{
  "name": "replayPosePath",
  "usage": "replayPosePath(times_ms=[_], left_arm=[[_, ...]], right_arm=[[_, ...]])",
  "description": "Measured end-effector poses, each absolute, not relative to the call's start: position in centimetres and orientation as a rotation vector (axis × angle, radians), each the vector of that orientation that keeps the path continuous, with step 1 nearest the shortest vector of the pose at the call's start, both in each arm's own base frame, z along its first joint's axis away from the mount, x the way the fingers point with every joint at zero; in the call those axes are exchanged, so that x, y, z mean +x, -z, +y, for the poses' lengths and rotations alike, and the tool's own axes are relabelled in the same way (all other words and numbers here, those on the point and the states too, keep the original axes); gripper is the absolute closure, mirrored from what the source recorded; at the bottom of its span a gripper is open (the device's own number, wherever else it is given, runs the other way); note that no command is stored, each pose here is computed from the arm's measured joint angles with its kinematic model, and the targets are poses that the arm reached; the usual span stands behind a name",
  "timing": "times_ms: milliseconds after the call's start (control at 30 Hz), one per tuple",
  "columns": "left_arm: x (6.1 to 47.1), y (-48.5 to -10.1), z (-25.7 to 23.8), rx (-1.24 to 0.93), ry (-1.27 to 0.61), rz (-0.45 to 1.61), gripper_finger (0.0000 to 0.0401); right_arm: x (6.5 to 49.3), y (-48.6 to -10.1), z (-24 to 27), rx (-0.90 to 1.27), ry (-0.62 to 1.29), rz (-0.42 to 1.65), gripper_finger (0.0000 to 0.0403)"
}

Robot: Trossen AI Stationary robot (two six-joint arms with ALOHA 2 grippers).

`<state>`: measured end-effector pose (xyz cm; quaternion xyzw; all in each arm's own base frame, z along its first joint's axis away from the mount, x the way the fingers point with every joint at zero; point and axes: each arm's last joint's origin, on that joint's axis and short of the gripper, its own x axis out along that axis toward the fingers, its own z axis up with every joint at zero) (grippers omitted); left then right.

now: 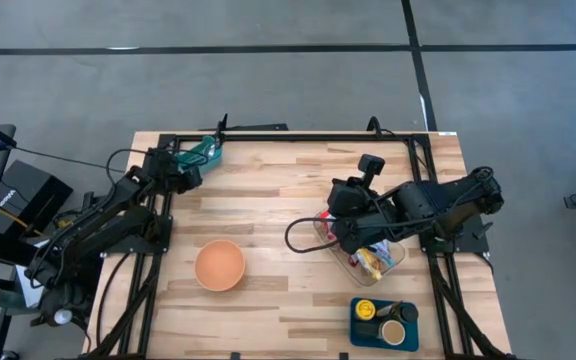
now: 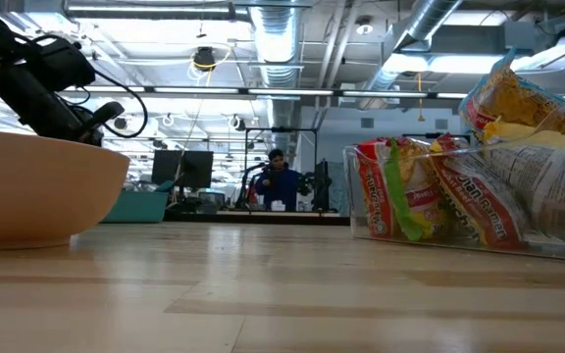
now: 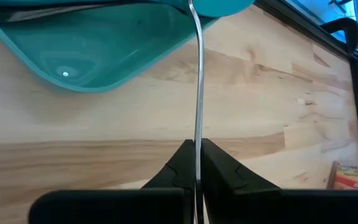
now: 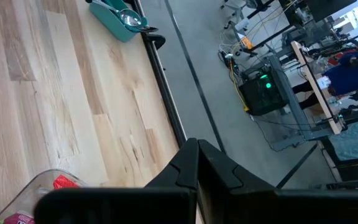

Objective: Pick & Place Food Item
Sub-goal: Put the silver spoon into the green bin

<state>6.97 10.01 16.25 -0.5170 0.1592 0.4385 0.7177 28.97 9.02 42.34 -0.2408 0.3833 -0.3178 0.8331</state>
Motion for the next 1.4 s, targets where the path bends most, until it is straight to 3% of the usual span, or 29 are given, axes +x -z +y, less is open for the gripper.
replayPosePath(times_ms=[1067,1400], left_arm=[[8.2,-16.3,9.1,-1.112,-0.858,0.415,0.0398],[8.7,-17.1,9.6,-1.051,-0.822,0.315,0.0398]], right_arm=[[29.0,-42.3,9.0,-0.511,0.673,0.813,0.0403],[29.0,-42.3,9.0,-0.511,0.673,0.813,0.0403]])
